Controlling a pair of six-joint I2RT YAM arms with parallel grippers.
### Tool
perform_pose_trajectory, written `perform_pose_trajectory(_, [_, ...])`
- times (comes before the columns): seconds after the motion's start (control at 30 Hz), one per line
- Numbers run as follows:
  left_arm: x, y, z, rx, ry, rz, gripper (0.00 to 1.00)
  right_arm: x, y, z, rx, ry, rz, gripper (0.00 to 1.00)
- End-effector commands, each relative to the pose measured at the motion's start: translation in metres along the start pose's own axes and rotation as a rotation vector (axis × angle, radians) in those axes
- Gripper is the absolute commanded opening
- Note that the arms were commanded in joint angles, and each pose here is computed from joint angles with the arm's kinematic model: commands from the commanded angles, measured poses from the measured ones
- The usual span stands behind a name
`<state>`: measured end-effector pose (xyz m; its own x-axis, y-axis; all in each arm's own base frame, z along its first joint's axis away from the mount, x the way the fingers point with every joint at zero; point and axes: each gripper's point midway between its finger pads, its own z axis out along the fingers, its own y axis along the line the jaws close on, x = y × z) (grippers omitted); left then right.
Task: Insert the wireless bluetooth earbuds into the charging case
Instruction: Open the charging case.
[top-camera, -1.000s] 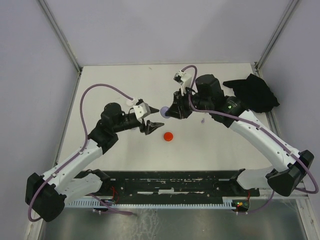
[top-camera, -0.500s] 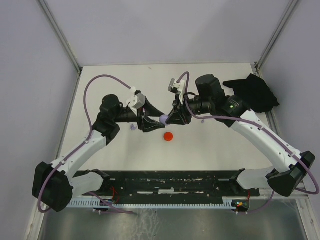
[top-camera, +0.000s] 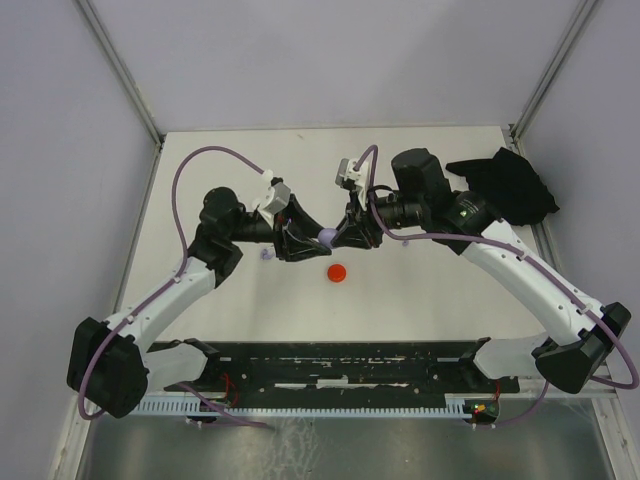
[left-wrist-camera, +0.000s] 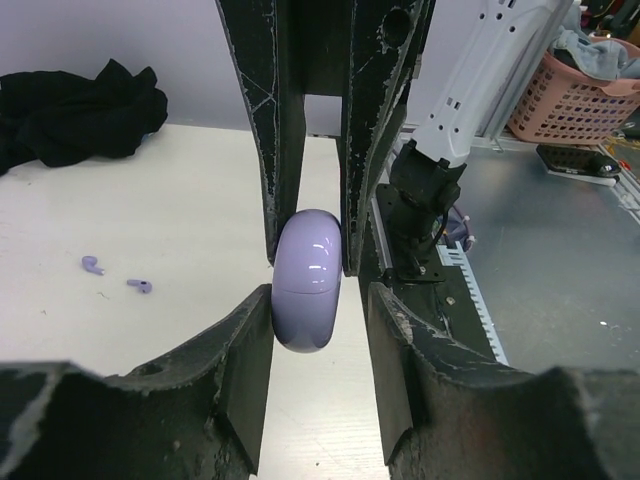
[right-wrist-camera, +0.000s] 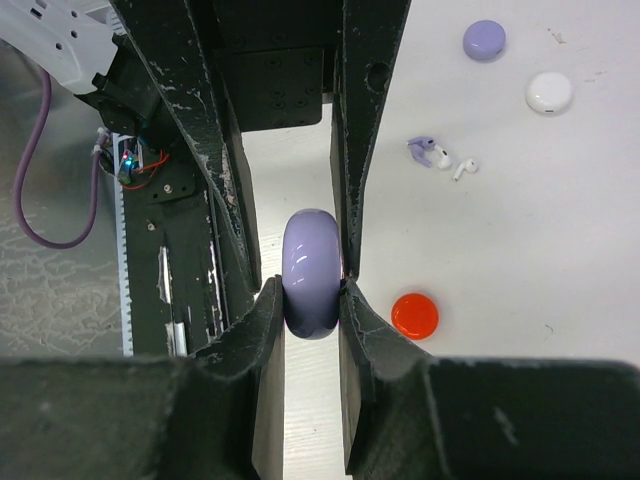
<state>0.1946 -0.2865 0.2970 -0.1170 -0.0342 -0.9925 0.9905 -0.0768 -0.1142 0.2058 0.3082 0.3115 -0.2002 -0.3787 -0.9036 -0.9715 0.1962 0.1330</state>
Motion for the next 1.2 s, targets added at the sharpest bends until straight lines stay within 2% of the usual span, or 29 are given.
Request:
perform_pose_trajectory(0.0, [-0.018, -0.003, 0.001, 0.022, -0.026, 0.012, 0.46, -0.03, 0.001, -0.01, 0.016, -0.091, -0.084, 0.02])
perform_pose_trajectory(0.2, [-0.014, 0.001, 0.002, 0.007, -0.018, -0.011, 0.35, -0.031, 0.0, -0.011, 0.03, -0.102, -0.088, 0.02])
perform_pose_trajectory(0.33, [-0.014, 0.002, 0.002, -0.001, -0.017, -0.013, 0.2, -0.032, 0.001, -0.012, 0.033, -0.112, -0.097, 0.03])
perform_pose_trajectory(0.4, [-0.014, 0.002, 0.002, -0.006, -0.015, -0.01, 0.11, -0.032, 0.0, -0.014, 0.046, -0.117, -0.1, 0.11])
perform_pose_trajectory(0.47, [-0.014, 0.003, 0.001, -0.014, -0.016, -0.007, 0.07, -0.032, -0.002, -0.016, 0.063, -0.122, -0.103, 0.19])
perform_pose_trajectory(0.53, [-0.015, 0.003, 0.001, -0.017, -0.018, 0.0, 0.04, -0.032, -0.004, -0.017, 0.083, -0.126, -0.106, 0.31])
perform_pose_trajectory(0.6, [-0.016, 0.001, 0.0, -0.017, -0.021, 0.013, 0.03, -0.032, -0.007, -0.019, 0.105, -0.128, -0.107, 0.38])
perform_pose_trajectory(0.73, [-0.019, -0.004, -0.002, -0.014, -0.027, 0.042, 0.03, -0.031, -0.014, -0.02, 0.147, -0.127, -0.105, 0.45])
perform_pose_trajectory(1.17, [-0.015, -0.016, -0.008, -0.002, -0.029, 0.135, 0.03, -0.031, -0.035, -0.023, 0.264, -0.115, -0.058, 0.49])
